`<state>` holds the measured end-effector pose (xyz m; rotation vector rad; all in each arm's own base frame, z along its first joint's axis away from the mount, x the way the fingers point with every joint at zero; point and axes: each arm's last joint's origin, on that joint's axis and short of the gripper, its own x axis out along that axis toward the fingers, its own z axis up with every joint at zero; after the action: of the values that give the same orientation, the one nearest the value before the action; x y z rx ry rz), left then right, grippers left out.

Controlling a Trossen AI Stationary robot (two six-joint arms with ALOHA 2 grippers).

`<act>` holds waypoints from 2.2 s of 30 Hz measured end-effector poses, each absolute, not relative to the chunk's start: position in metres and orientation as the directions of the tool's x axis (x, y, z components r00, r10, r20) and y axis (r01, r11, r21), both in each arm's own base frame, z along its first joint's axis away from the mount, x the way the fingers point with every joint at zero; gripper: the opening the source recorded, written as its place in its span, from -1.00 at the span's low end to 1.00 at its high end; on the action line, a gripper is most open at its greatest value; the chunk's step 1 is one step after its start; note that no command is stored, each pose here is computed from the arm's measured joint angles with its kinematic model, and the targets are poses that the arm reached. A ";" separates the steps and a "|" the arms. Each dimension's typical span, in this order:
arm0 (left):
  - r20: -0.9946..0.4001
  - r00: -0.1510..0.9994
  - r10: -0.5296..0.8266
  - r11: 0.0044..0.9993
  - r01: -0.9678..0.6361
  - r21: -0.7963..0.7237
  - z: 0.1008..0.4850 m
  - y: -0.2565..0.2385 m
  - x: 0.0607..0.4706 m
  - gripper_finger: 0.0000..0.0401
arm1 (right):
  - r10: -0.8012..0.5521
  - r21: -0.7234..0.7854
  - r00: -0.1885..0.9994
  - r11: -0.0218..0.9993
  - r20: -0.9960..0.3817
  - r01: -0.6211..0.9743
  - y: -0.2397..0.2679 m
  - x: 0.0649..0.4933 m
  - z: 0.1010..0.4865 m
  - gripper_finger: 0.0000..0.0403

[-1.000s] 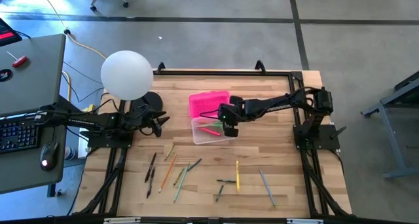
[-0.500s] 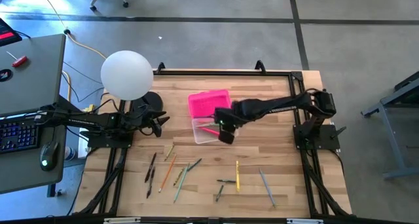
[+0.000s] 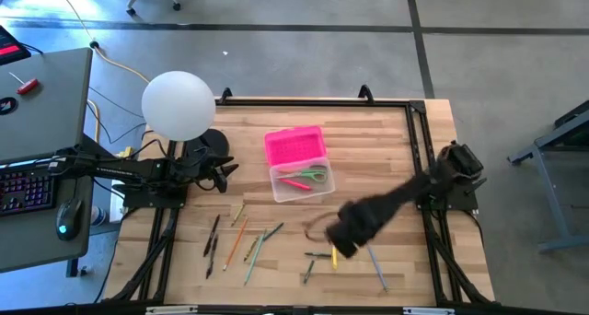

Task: Pick & place school supplies into a supply box
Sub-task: Put the right blue pencil into the pink supply box

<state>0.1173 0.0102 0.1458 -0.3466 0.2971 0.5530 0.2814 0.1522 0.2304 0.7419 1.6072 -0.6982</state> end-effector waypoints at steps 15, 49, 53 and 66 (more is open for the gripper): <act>-0.363 0.811 0.460 0.795 -0.558 -0.239 0.146 0.010 0.117 -0.01 | 0.076 -0.017 -0.075 0.579 -0.994 0.815 0.180 0.260 0.192 -0.56; -0.356 0.797 0.487 0.782 -0.580 -0.229 0.146 0.011 0.117 -0.01 | -0.083 0.042 0.131 0.672 -0.988 0.739 0.156 0.238 0.120 -0.90; -0.357 0.797 0.487 0.782 -0.580 -0.228 0.146 0.011 0.117 -0.01 | -0.185 0.041 0.207 0.643 -0.961 0.765 0.147 0.240 0.116 -0.97; -0.358 0.800 0.482 0.784 -0.576 -0.230 0.146 0.011 0.117 -0.01 | -0.434 0.088 0.459 0.646 -0.775 0.759 0.102 0.254 0.091 -0.99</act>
<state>0.1169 0.0109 0.1460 -0.3398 0.2884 0.5796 0.2543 0.1022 0.0910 0.4603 0.7950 -0.7667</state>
